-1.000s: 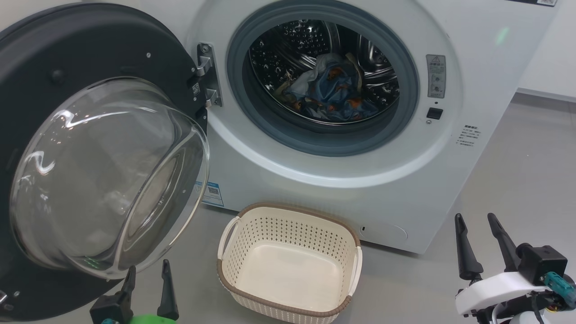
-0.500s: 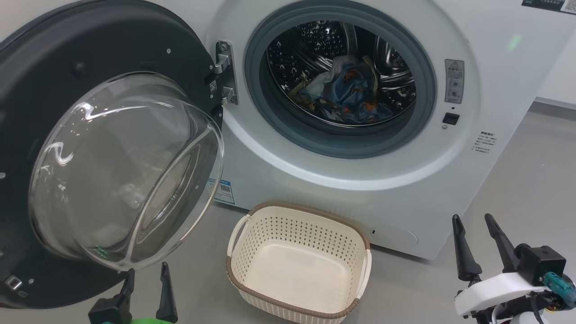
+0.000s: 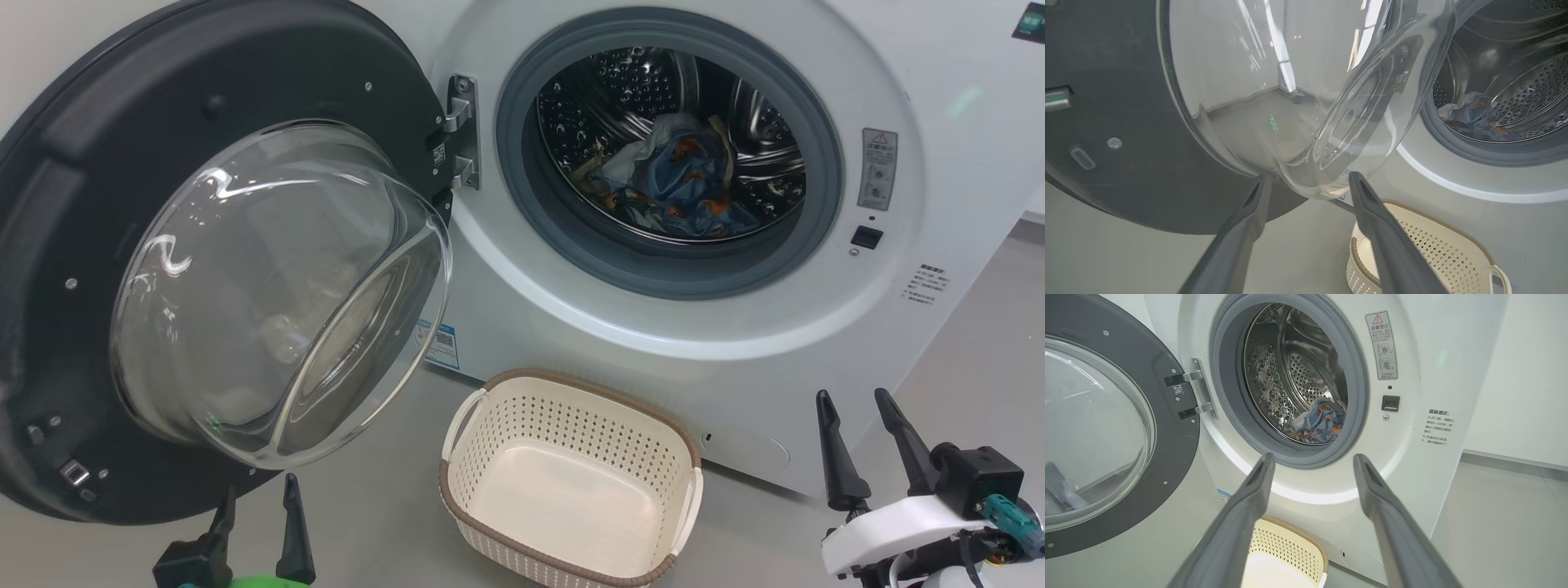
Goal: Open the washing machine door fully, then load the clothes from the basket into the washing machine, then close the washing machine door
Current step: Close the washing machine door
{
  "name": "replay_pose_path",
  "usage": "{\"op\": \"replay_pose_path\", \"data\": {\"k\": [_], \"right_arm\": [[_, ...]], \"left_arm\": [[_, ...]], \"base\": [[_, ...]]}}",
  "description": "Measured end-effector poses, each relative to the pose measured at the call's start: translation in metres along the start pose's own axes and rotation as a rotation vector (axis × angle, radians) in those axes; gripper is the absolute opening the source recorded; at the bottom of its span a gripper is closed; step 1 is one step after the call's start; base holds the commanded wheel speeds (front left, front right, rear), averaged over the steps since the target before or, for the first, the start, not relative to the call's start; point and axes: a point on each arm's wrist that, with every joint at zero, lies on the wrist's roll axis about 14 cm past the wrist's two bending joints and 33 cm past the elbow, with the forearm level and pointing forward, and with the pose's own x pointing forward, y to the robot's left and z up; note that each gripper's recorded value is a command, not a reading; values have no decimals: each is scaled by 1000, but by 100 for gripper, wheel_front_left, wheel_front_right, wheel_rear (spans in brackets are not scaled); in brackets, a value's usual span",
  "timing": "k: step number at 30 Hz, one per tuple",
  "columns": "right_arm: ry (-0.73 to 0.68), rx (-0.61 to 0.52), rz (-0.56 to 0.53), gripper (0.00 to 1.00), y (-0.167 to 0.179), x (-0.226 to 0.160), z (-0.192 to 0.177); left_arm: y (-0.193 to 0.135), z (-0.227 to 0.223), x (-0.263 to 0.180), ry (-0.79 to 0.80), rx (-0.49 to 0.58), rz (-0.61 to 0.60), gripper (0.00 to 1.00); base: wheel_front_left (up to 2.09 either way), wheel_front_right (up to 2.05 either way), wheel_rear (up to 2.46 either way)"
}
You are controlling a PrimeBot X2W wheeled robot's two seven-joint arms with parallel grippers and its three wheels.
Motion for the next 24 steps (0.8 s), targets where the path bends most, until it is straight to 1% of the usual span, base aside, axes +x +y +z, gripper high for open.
{"op": "replay_pose_path", "data": {"k": [13,24], "right_arm": [[8,9,77,100,28,10,-3],[20,11,86,100,30,11,-7]], "left_arm": [[31,4,-14,-21,-6,93,100],[37,7,-15,-29,-7,113,100]], "base": [[0,0,0],[0,0,0]]}}
